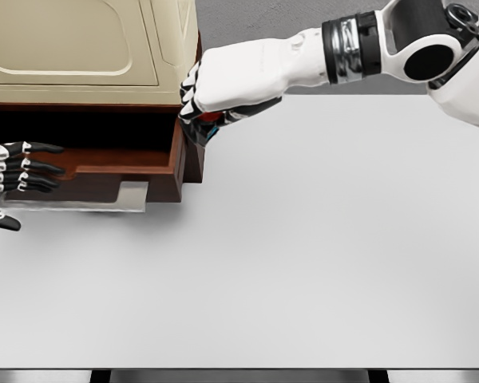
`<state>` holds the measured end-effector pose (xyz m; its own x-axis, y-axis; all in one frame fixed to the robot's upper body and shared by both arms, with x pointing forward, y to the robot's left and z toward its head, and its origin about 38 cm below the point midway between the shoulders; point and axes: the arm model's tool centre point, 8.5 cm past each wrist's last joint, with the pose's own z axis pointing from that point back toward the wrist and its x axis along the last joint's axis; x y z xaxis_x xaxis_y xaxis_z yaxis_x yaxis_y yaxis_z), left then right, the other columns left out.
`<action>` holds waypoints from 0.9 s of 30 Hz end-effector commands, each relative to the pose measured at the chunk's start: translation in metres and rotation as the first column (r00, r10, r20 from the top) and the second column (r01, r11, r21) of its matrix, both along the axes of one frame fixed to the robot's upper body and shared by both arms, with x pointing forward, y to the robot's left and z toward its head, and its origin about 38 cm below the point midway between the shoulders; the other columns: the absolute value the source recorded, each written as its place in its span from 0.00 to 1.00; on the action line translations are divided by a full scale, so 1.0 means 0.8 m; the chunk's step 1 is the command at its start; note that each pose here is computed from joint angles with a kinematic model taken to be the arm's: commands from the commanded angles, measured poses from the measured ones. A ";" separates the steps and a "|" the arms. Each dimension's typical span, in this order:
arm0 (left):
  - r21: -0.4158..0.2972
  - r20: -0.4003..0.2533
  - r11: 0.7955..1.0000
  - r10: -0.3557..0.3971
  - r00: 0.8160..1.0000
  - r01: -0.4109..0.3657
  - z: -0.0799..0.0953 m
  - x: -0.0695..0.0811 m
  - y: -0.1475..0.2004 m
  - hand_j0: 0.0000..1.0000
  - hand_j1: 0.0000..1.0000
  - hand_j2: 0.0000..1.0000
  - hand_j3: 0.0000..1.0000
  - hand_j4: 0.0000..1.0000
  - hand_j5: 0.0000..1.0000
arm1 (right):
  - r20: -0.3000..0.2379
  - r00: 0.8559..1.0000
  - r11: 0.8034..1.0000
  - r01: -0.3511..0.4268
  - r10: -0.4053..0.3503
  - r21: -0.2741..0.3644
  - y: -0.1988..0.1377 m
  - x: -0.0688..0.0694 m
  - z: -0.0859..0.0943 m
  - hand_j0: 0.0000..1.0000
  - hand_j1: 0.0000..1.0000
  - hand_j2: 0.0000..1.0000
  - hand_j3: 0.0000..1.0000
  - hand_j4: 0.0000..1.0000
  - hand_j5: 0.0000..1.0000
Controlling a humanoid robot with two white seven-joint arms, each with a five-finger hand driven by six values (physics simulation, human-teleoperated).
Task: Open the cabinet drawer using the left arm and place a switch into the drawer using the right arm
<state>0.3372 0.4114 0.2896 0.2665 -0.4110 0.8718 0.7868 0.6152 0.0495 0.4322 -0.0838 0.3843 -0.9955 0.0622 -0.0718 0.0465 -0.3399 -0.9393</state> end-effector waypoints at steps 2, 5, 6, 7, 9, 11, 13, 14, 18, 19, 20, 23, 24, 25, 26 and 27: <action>0.162 0.010 0.987 -0.016 1.000 0.014 -0.023 -0.004 0.013 1.00 1.00 1.00 1.00 1.00 1.00 | -0.011 1.000 1.000 0.009 -0.008 0.010 0.009 0.001 0.001 0.49 0.49 0.49 0.49 0.49 0.49; 0.126 0.035 0.992 -0.011 0.999 0.007 -0.010 0.001 0.010 1.00 1.00 1.00 1.00 1.00 1.00 | -0.009 1.000 1.000 0.004 -0.004 0.019 0.025 -0.001 0.008 0.49 0.49 0.49 0.49 0.49 0.49; 0.116 0.049 0.993 -0.011 0.999 0.006 -0.003 0.003 0.009 1.00 1.00 1.00 1.00 1.00 1.00 | -0.011 1.000 1.000 -0.001 0.001 0.021 0.032 -0.003 0.008 0.49 0.49 0.49 0.49 0.49 0.49; 0.102 0.054 0.995 -0.008 0.999 0.002 0.001 0.004 0.008 1.00 1.00 1.00 1.00 1.00 1.00 | -0.012 1.000 1.000 0.000 0.000 0.022 0.035 -0.003 0.009 0.49 0.49 0.49 0.49 0.49 0.49; 0.070 0.076 0.998 -0.003 0.997 -0.003 0.014 0.008 0.005 1.00 1.00 1.00 1.00 1.00 1.00 | -0.008 1.000 1.000 -0.002 0.003 0.027 0.044 -0.005 0.015 0.49 0.49 0.49 0.49 0.49 0.49; 0.045 0.086 0.999 0.003 0.996 -0.007 0.021 0.009 0.004 1.00 1.00 1.00 1.00 1.00 1.00 | -0.012 1.000 1.000 0.006 -0.005 0.030 0.049 -0.003 0.016 0.49 0.49 0.49 0.49 0.49 0.49; 0.025 0.096 1.000 0.005 0.995 -0.008 0.029 0.011 0.002 1.00 1.00 1.00 1.00 1.00 1.00 | -0.026 1.000 0.999 0.015 -0.014 0.035 0.059 0.003 0.014 0.48 0.48 0.48 0.48 0.48 0.48; 0.015 0.099 1.000 0.010 0.995 -0.012 0.032 0.011 0.002 1.00 1.00 1.00 1.00 1.00 1.00 | -0.034 0.999 0.999 0.016 -0.015 0.035 0.064 0.005 0.012 0.48 0.48 0.48 0.48 0.48 0.48; -0.021 0.123 1.000 0.020 0.992 -0.018 0.050 0.014 0.002 1.00 1.00 1.00 1.00 1.00 1.00 | -0.068 0.997 0.999 0.026 -0.023 0.036 0.084 0.017 0.001 0.48 0.48 0.48 0.48 0.48 0.48; -0.027 0.125 0.999 0.020 0.992 -0.016 0.052 0.014 0.001 1.00 1.00 1.00 1.00 1.00 1.00 | -0.081 0.996 0.999 0.034 -0.032 0.029 0.088 0.023 -0.005 0.48 0.48 0.48 0.48 0.48 0.48; -0.032 0.129 0.999 0.020 0.991 -0.016 0.054 0.014 0.000 1.00 1.00 1.00 1.00 1.00 1.00 | -0.089 0.995 0.999 0.039 -0.037 0.022 0.091 0.027 -0.010 0.48 0.48 0.48 0.48 0.48 0.48; -0.035 0.138 0.999 0.028 0.990 -0.023 0.061 0.013 0.003 1.00 1.00 1.00 1.00 1.00 1.00 | -0.117 0.992 0.999 0.054 -0.053 0.005 0.103 0.037 -0.024 0.48 0.48 0.48 0.48 0.48 0.48; -0.040 0.139 0.999 0.029 0.990 -0.023 0.062 0.013 0.003 1.00 1.00 1.00 1.00 1.00 1.00 | -0.122 0.991 0.998 0.055 -0.055 -0.005 0.105 0.038 -0.029 0.48 0.48 0.48 0.48 0.48 0.48; -0.040 0.147 0.999 0.028 0.989 -0.022 0.066 0.014 0.002 1.00 1.00 1.00 1.00 1.00 1.00 | -0.126 0.990 0.998 0.063 -0.064 -0.008 0.104 0.041 -0.031 0.48 0.48 0.48 0.48 0.48 0.48; -0.043 0.157 0.999 0.024 0.987 -0.017 0.070 0.016 0.000 1.00 1.00 1.00 1.00 1.00 1.00 | -0.132 0.988 0.997 0.075 -0.077 -0.016 0.102 0.045 -0.035 0.48 0.48 0.48 0.48 0.48 0.48; -0.047 0.172 0.999 0.018 0.985 -0.010 0.075 0.018 -0.003 1.00 1.00 1.00 1.00 1.00 1.00 | -0.134 0.988 0.997 0.077 -0.080 -0.023 0.102 0.048 -0.039 0.48 0.48 0.48 0.48 0.48 0.48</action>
